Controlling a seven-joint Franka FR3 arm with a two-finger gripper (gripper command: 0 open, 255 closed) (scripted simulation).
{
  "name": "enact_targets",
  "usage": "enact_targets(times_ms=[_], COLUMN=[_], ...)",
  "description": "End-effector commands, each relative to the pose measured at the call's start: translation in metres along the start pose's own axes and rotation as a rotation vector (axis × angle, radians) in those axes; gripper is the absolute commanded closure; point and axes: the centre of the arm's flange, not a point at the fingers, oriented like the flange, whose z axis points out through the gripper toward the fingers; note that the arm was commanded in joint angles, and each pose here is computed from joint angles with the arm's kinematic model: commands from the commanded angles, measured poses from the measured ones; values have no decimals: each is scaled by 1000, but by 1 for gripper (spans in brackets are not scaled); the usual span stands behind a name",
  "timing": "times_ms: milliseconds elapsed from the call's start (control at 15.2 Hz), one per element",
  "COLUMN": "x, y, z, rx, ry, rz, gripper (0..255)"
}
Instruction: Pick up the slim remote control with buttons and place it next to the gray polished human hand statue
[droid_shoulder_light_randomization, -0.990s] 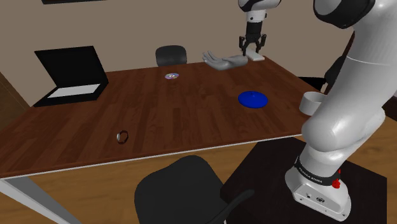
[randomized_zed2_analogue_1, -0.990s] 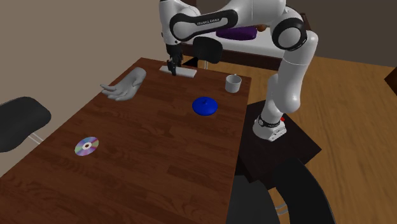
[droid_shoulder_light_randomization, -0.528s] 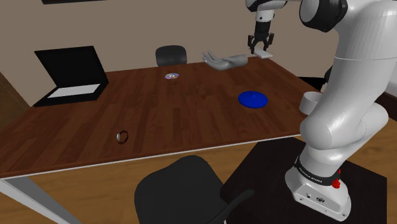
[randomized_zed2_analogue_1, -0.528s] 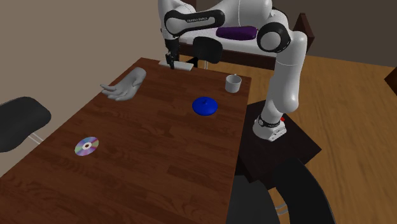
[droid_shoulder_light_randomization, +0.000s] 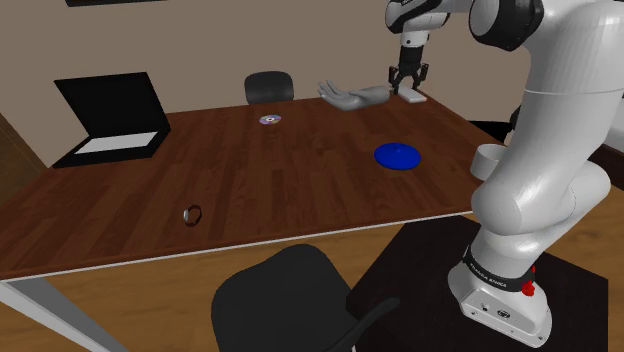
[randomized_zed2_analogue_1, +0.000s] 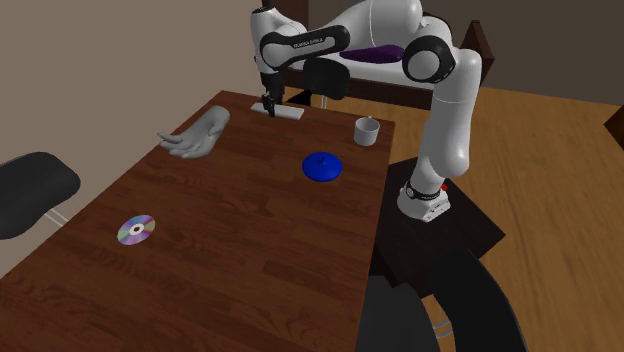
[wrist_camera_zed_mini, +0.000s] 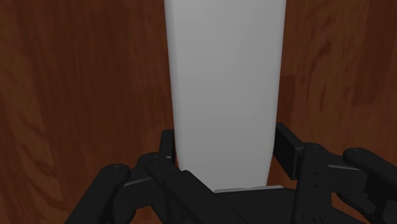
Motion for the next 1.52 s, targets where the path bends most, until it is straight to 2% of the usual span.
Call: enact_targets(times_ms=[0, 1452], x=[0, 1], y=[0, -1], z=[12, 128], rx=[0, 0], ry=[1, 1], rz=[0, 0], gripper=[255, 255])
